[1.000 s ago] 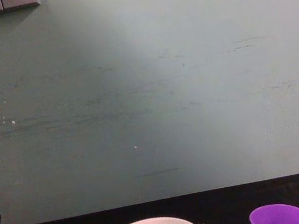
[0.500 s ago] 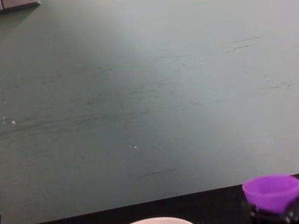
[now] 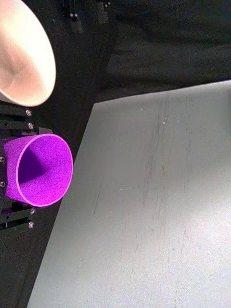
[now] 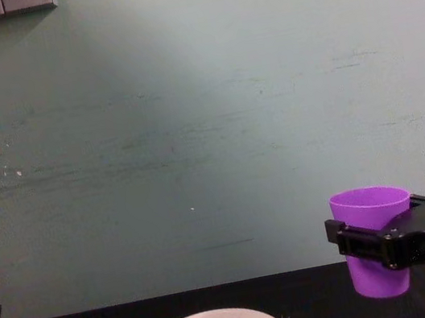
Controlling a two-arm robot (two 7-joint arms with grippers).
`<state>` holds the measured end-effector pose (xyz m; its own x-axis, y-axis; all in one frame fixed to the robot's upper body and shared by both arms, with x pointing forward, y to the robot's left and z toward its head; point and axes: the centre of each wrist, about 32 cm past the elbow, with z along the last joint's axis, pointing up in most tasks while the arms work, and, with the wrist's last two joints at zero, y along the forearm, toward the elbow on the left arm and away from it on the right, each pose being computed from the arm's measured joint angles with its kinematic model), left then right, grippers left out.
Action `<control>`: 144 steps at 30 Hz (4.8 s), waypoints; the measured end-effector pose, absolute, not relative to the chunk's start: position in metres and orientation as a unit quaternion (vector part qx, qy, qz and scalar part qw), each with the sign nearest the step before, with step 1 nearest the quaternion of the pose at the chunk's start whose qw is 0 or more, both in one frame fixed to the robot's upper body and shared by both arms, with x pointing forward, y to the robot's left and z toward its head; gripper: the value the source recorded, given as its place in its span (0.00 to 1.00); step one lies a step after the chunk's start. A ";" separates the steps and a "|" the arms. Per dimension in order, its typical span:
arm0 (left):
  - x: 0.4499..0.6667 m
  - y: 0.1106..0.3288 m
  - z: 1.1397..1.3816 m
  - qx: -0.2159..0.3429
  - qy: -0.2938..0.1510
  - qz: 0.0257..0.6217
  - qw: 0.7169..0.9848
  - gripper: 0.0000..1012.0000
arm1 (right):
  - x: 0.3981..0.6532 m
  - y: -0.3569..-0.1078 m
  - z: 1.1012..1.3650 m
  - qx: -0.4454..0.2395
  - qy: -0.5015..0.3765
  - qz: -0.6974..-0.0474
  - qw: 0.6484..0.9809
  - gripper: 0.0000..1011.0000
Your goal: Pick up the cup and pour the mung beans from the cup into the bowl.
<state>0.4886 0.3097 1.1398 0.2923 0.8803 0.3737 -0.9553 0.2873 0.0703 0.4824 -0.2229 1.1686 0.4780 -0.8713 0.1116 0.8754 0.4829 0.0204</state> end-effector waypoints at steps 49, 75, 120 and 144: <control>0.489 0.310 1.140 0.141 -0.132 0.580 0.791 0.99 | 0.482 -0.223 1.169 -0.020 -0.055 -0.506 0.860 0.72; 0.489 0.310 1.140 0.142 -0.132 0.580 0.791 0.99 | 0.482 -0.223 1.169 -0.020 -0.055 -0.507 0.860 0.72; 0.489 0.310 1.140 0.141 -0.132 0.580 0.791 0.99 | 0.482 -0.223 1.169 -0.020 -0.055 -0.507 0.860 0.72; 0.489 0.310 1.140 0.142 -0.132 0.580 0.791 0.99 | 0.484 -0.206 1.191 -0.109 -0.186 -0.488 0.846 0.72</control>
<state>0.4886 0.3097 1.1398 0.2922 0.8803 0.3737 -0.9553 0.2873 0.0703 0.4838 -0.2059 1.1910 0.4539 -0.7852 0.4213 0.8662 0.4998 -0.0017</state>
